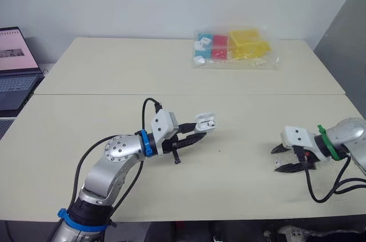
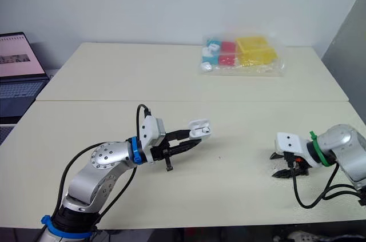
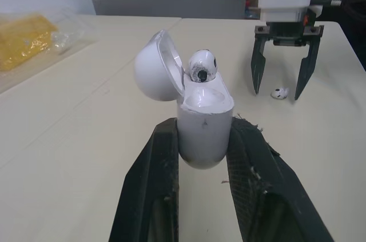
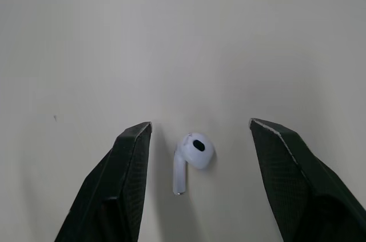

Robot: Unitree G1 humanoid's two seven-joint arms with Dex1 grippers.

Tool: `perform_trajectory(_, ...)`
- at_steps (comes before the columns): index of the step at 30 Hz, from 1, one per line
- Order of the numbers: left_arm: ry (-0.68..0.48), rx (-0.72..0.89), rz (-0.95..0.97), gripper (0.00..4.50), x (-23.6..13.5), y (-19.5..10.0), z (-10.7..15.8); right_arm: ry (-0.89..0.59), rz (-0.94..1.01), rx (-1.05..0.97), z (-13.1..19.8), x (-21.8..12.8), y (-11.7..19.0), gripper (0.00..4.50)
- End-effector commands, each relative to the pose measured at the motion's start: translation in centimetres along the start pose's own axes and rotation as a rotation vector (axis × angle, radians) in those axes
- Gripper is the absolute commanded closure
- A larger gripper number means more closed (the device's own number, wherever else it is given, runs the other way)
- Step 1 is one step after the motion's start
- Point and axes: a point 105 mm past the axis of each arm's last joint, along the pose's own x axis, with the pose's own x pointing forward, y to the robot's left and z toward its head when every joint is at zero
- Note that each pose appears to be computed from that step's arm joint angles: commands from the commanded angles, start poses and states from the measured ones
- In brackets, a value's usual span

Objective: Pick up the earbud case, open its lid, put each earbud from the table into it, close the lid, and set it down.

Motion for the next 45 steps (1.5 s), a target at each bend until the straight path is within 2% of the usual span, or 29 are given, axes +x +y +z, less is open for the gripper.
perform_trajectory(1,-0.046,0.023,-0.006,3.71,0.2,-0.5,1.1,-0.021,-0.061,0.018,1.5,-1.1,-0.1,1.63)
perform_trajectory(3,-0.047,0.020,-0.004,3.71,0.3,-0.6,1.0,0.102,-0.133,0.067,0.4,-1.2,-0.3,1.63)
perform_trajectory(6,-0.053,0.010,-0.001,3.71,0.6,-0.7,0.8,0.160,-0.130,0.133,0.3,-1.0,0.4,1.63)
perform_trajectory(8,-0.058,0.008,-0.001,3.71,0.8,-0.7,0.8,0.256,-0.144,0.086,-0.3,-0.8,0.3,1.63)
perform_trajectory(20,-0.091,-0.006,0.014,3.71,1.8,-0.9,0.4,0.356,-0.137,0.089,-0.7,0.5,0.0,1.63)
perform_trajectory(26,-0.097,-0.004,0.020,3.71,2.0,-0.9,0.4,0.332,-0.127,0.096,0.3,1.2,0.0,1.63)
perform_trajectory(40,-0.096,0.000,0.017,3.71,2.0,-0.9,0.4,0.332,-0.112,0.121,0.0,1.9,0.4,1.63)
perform_trajectory(43,-0.095,0.001,0.017,3.71,2.0,-0.8,0.3,0.325,-0.100,0.131,0.0,2.1,0.5,2.24)
perform_trajectory(45,-0.095,0.001,0.017,3.71,2.0,-0.8,0.3,0.322,-0.100,0.135,0.0,2.1,0.5,2.93)
